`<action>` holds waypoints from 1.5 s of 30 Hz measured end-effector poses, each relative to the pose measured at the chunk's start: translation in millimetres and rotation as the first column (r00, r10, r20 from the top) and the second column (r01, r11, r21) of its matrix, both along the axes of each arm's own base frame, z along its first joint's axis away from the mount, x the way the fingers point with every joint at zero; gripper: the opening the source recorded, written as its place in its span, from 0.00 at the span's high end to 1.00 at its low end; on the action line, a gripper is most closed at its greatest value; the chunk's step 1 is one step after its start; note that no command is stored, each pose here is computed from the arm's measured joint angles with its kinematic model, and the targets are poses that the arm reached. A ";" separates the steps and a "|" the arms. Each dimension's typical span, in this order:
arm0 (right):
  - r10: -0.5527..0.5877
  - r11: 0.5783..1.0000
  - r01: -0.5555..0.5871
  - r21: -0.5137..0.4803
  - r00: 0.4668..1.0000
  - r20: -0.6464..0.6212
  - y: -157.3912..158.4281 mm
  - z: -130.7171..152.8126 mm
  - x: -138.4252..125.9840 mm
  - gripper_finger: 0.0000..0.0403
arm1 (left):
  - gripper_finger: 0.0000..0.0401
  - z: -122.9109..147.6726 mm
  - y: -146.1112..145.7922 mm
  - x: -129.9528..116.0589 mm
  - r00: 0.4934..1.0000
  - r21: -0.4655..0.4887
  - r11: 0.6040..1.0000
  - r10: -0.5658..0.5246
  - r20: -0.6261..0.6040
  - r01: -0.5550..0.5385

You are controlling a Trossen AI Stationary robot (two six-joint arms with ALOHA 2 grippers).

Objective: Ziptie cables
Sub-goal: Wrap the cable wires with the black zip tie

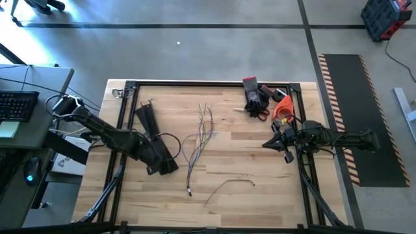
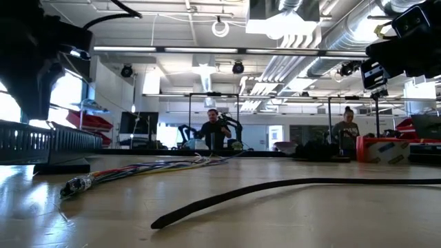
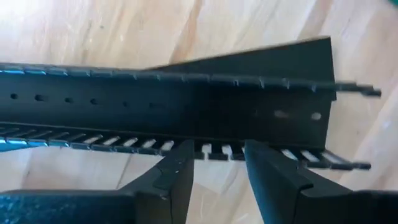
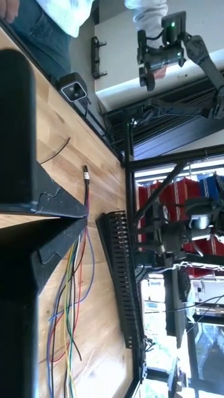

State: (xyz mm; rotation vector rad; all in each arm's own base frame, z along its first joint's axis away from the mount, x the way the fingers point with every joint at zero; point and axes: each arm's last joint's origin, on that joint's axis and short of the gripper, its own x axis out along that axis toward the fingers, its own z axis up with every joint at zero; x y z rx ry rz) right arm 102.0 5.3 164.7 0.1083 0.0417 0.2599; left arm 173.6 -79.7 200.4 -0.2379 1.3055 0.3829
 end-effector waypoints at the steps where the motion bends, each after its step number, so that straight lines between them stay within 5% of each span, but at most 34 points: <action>1: 0.000 1.000 0.000 0.000 1.000 0.000 0.0 0.1 0.0 1.00 | 0.68 0.1 -0.6 -0.7 1.000 -0.002 1.000 -0.002 -0.003 0.002; 11: 0.000 1.000 0.000 0.000 1.000 0.001 0.0 0.2 0.0 1.00 | 0.68 8.2 13.2 -35.2 0.931 0.145 0.974 0.209 -0.300 -0.172; 15: 0.000 1.000 0.000 0.000 1.000 0.001 0.0 0.1 0.0 1.00 | 0.71 21.0 9.5 -22.1 0.967 0.149 0.972 0.204 -0.152 -0.181; 19: 0.000 1.000 0.000 0.000 1.000 0.000 0.0 0.1 0.0 1.00 | 0.75 21.1 -2.7 8.8 0.988 0.013 0.996 0.090 0.124 -0.092; 22: 0.000 1.000 0.000 0.000 1.000 0.000 0.0 0.0 0.0 1.00 | 0.81 11.7 -2.2 19.4 0.981 -0.039 0.996 0.090 0.172 -0.085; 32: 0.000 1.000 0.000 0.000 1.000 0.000 0.0 0.1 0.0 1.00 | 0.99 -30.0 6.5 4.7 0.986 -0.102 0.983 0.147 -0.074 -0.154; 40: 0.000 1.000 0.000 0.000 1.000 0.000 0.0 0.1 0.0 1.00 | 1.00 -5.8 15.9 -13.9 0.933 0.092 0.971 0.238 -0.272 -0.221; 45: 0.000 1.000 0.000 0.000 1.000 0.001 0.0 0.1 0.0 1.00 | 1.00 22.5 14.0 -8.0 0.949 0.101 0.990 0.126 -0.288 -0.101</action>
